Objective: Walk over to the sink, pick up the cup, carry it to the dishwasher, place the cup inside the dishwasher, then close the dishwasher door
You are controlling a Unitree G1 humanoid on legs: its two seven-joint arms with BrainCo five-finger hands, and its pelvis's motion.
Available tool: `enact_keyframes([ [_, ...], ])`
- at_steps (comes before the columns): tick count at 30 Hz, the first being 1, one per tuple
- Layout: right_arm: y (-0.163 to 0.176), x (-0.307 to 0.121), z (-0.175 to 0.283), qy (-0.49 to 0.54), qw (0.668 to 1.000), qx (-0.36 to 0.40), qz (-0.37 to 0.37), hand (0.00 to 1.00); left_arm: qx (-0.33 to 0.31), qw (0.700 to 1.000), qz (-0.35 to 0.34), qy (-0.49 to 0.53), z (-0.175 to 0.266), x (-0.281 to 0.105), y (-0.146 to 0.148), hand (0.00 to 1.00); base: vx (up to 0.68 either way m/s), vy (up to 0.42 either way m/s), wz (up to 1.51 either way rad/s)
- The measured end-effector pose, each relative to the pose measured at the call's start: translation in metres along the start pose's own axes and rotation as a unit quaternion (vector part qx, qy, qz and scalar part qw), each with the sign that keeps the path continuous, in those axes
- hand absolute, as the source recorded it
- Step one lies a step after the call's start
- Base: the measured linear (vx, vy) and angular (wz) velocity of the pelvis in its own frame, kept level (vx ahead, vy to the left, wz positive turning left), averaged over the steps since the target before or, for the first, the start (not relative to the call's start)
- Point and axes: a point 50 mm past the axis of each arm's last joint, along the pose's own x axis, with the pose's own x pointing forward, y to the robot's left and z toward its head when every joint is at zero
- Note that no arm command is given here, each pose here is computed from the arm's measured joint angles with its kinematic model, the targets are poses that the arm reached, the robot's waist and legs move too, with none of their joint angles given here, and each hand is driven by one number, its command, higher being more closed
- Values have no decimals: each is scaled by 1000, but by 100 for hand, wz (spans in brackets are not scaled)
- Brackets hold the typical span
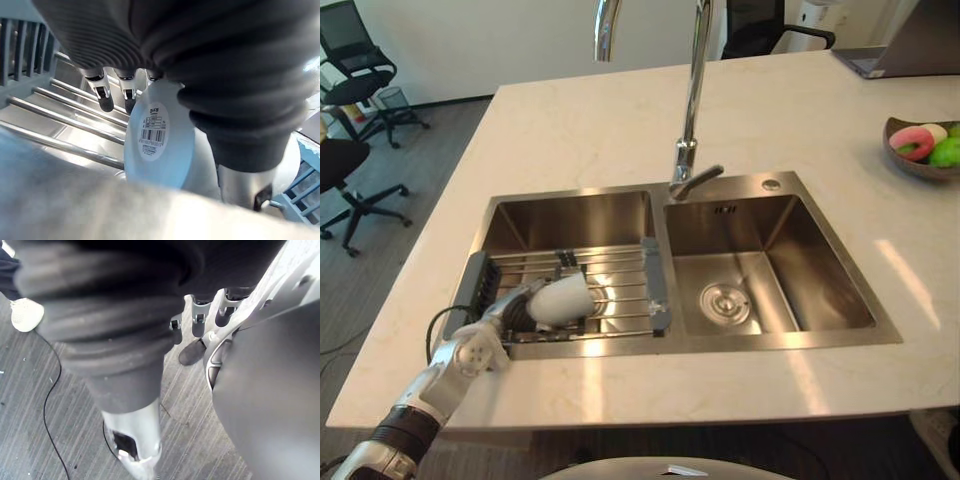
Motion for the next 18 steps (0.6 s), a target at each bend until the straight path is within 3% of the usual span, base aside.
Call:
enact_keyframes([
  [11,0,0,1,-3,1000,-2,0,0,91,995,26,-12,8,1,-2,0,0,0,0],
  [18,1,0,0,-3,1000,-10,0,0,108,992,61,-24,12,-1,-2,0,0,0,1],
])
